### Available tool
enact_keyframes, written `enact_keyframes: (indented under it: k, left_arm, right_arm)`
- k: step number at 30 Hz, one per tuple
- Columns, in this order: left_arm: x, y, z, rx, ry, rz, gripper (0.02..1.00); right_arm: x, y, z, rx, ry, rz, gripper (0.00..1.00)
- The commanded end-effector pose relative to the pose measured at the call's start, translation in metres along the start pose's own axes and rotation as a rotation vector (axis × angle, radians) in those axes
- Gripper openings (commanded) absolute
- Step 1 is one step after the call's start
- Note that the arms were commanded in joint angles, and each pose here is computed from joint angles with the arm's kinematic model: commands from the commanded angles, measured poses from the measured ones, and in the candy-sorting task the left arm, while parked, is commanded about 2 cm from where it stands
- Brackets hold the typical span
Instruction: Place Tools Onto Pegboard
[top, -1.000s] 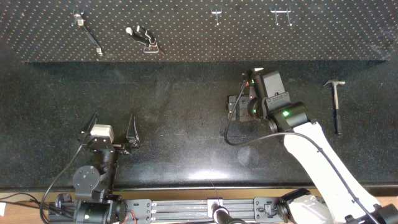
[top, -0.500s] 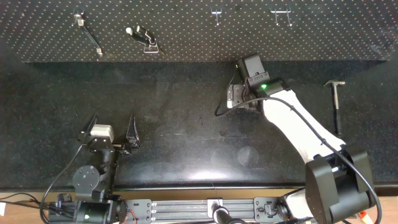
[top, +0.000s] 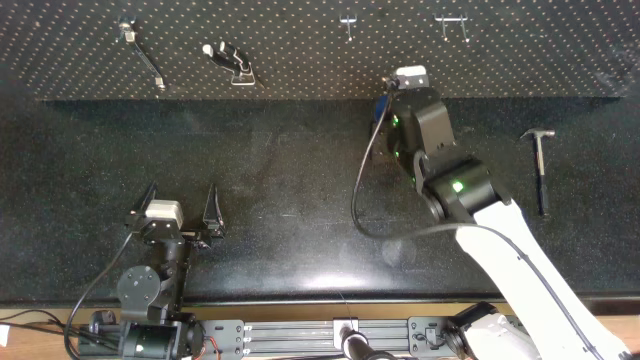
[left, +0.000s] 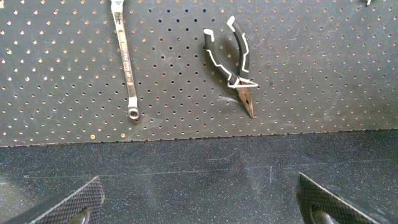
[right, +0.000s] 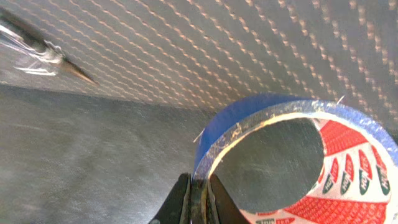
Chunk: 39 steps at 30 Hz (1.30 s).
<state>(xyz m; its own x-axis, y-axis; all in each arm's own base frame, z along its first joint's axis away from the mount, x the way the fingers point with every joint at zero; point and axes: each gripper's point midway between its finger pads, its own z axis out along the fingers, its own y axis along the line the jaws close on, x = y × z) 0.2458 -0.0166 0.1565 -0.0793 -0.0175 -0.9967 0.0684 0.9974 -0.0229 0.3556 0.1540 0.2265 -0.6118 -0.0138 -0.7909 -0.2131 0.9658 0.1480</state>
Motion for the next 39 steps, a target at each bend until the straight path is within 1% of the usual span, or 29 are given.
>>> enact_keyframes:
  k: [1, 2, 3, 5, 7, 9, 13, 16, 17, 18, 24, 26, 28, 30, 31, 32, 33, 34, 35, 36, 38, 39]
  left_arm:
    - [0.001, -0.001, 0.0, 0.007, 0.002, 0.016, 0.993]
    - [0.001, -0.001, 0.0, 0.007, 0.002, 0.016, 0.996]
    - [0.001, -0.001, 0.0, 0.007, 0.002, 0.016, 0.996]
    - [0.001, -0.001, 0.0, 0.007, 0.002, 0.016, 0.996]
    - [0.001, -0.001, 0.0, 0.007, 0.002, 0.016, 0.996]
    - [0.001, -0.001, 0.0, 0.007, 0.002, 0.016, 0.993]
    - [0.001, -0.001, 0.0, 0.007, 0.002, 0.016, 0.996]
    - [0.001, -0.001, 0.0, 0.007, 0.002, 0.016, 0.996]
    - [0.001, -0.001, 0.0, 0.007, 0.002, 0.016, 0.996]
    - [0.001, -0.001, 0.0, 0.007, 0.002, 0.016, 0.993]
    - [0.001, -0.001, 0.0, 0.007, 0.002, 0.016, 0.996]
    - [0.001, -0.001, 0.0, 0.007, 0.002, 0.016, 0.996]
    - [0.001, -0.001, 0.0, 0.007, 0.002, 0.016, 0.993]
    - [0.001, -0.001, 0.0, 0.007, 0.002, 0.016, 0.996]
    - [0.001, -0.001, 0.0, 0.007, 0.002, 0.016, 0.996]
    - [0.001, -0.001, 0.0, 0.007, 0.002, 0.016, 0.998]
    - [0.001, -0.001, 0.0, 0.007, 0.002, 0.016, 0.996]
    - [0.001, -0.001, 0.0, 0.007, 0.002, 0.016, 0.996]
    - [0.001, -0.001, 0.0, 0.007, 0.002, 0.016, 0.996]
    - [0.001, -0.001, 0.0, 0.007, 0.002, 0.016, 0.996]
    - [0.001, -0.001, 0.0, 0.007, 0.002, 0.016, 0.996]
    - [0.001, -0.001, 0.0, 0.007, 0.002, 0.016, 0.996]
  right_arm:
    - [-0.057, 0.047, -0.016, -0.05, -0.269, -0.174, 0.075]
    - [-0.064, 0.057, -0.016, -0.057, -0.31, -0.221, 0.075]
    - [-0.069, 0.062, -0.013, -0.052, -0.342, -0.222, 0.073]
    - [-0.074, 0.068, -0.008, -0.054, -0.366, -0.247, 0.073]
    - [-0.076, 0.07, 0.001, -0.041, -0.383, -0.293, 0.073]
    - [-0.074, 0.065, 0.018, 0.008, -0.375, -0.297, 0.073]
    - [-0.063, 0.068, 0.056, 0.018, -0.36, -0.299, 0.071]
    - [-0.062, 0.07, 0.067, 0.019, -0.368, -0.304, 0.073]
    - [-0.062, 0.072, 0.071, 0.025, -0.377, -0.341, 0.073]
    - [-0.063, 0.072, 0.072, 0.027, -0.384, -0.348, 0.073]
    - [-0.063, 0.05, 0.093, 0.071, -0.379, -0.331, 0.073]
    - [-0.064, 0.051, 0.099, 0.071, -0.394, -0.326, 0.073]
    - [-0.056, 0.05, 0.114, 0.073, -0.385, -0.328, 0.075]
    - [-0.055, 0.05, 0.115, 0.074, -0.383, -0.328, 0.077]
    - [-0.056, 0.051, 0.115, 0.073, -0.387, -0.327, 0.24]
    - [-0.057, 0.051, 0.114, 0.072, -0.393, -0.325, 0.428]
    - [-0.058, 0.052, 0.114, 0.068, -0.396, -0.325, 0.498]
    - [-0.059, 0.052, 0.113, 0.068, -0.398, -0.324, 0.702]
    - [-0.061, 0.053, 0.11, 0.059, -0.406, -0.324, 0.877]
    - [-0.068, 0.059, 0.101, 0.03, -0.423, -0.324, 0.934]
    - [-0.078, 0.058, 0.077, 0.024, -0.43, -0.324, 0.939]
    - [-0.081, 0.051, 0.06, 0.034, -0.415, -0.324, 0.943]
